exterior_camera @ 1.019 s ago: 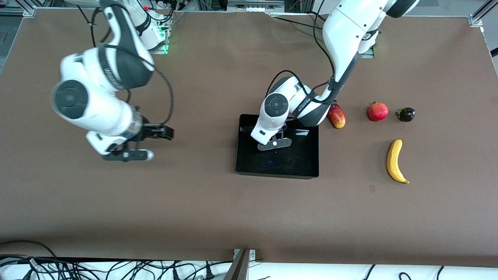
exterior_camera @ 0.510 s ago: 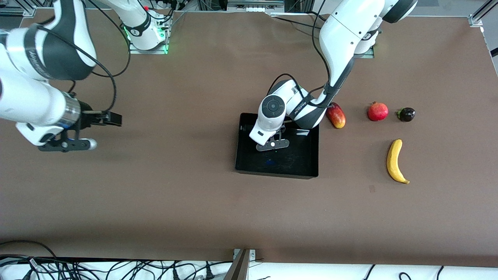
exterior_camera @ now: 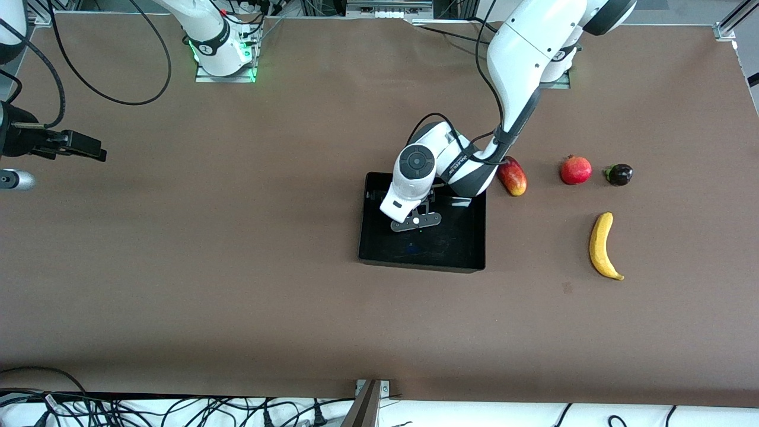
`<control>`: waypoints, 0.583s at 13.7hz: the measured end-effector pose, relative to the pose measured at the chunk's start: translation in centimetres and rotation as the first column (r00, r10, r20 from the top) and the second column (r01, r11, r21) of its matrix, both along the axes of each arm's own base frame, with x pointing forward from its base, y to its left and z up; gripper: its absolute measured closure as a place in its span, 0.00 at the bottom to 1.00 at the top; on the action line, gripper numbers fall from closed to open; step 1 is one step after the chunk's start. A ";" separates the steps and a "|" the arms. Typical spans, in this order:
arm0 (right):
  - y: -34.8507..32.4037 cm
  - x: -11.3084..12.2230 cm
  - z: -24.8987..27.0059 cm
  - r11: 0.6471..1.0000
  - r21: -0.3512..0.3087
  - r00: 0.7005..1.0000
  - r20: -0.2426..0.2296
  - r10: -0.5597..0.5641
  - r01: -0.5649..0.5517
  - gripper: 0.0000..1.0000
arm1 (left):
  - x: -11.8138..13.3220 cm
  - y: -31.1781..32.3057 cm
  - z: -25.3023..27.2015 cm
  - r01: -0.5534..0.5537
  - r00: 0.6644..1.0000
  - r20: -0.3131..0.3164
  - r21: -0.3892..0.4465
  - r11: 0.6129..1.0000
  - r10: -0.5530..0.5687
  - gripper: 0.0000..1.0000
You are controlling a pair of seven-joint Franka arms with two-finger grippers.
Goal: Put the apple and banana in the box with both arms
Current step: 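Open the left gripper over the box while the right gripper returns to rest, then move the left gripper from the box to the yellow banana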
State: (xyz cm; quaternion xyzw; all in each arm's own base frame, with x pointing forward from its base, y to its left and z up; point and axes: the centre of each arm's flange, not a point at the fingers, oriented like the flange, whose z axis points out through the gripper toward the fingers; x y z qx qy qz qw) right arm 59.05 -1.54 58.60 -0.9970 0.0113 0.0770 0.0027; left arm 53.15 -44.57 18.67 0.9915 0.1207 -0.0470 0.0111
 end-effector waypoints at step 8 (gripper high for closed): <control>0.4 -5.2 3.3 0.997 -0.061 0.991 0.127 0.053 -0.045 0.00 | 7.3 12.3 12.8 -0.082 0.996 -0.040 0.080 0.993 0.086 0.00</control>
